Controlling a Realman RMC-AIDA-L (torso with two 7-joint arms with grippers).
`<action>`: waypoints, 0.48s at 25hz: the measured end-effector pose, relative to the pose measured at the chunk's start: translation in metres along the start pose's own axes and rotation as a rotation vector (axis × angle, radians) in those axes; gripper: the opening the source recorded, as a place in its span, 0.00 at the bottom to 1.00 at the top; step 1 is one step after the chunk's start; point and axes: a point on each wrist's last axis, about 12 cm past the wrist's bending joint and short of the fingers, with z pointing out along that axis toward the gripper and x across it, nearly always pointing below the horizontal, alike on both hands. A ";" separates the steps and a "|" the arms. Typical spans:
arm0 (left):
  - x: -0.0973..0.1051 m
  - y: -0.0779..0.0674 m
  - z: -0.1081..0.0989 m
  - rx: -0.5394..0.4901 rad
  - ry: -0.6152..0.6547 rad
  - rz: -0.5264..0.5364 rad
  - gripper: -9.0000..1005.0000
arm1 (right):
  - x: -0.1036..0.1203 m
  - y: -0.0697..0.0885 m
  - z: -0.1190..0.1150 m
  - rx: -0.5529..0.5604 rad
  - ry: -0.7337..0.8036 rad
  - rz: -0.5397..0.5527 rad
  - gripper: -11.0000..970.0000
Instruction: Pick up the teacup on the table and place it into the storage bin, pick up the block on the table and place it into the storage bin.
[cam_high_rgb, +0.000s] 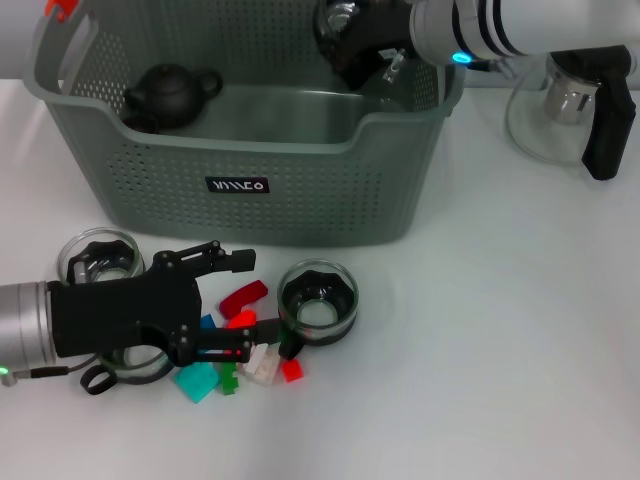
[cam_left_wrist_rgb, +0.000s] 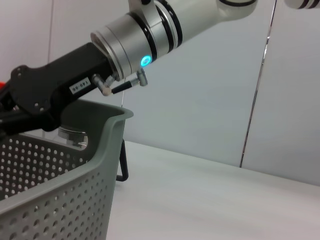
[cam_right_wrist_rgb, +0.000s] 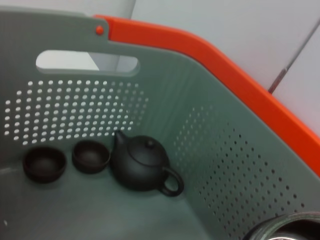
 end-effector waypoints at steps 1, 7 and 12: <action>0.000 0.000 0.000 0.000 -0.001 0.001 0.90 | 0.002 0.000 0.000 0.000 0.003 0.003 0.07; -0.001 0.001 0.001 0.000 -0.001 0.002 0.90 | 0.009 0.001 0.001 -0.002 0.017 0.004 0.07; -0.001 0.001 0.001 0.000 -0.001 0.003 0.90 | 0.012 0.003 0.001 -0.006 0.025 0.006 0.07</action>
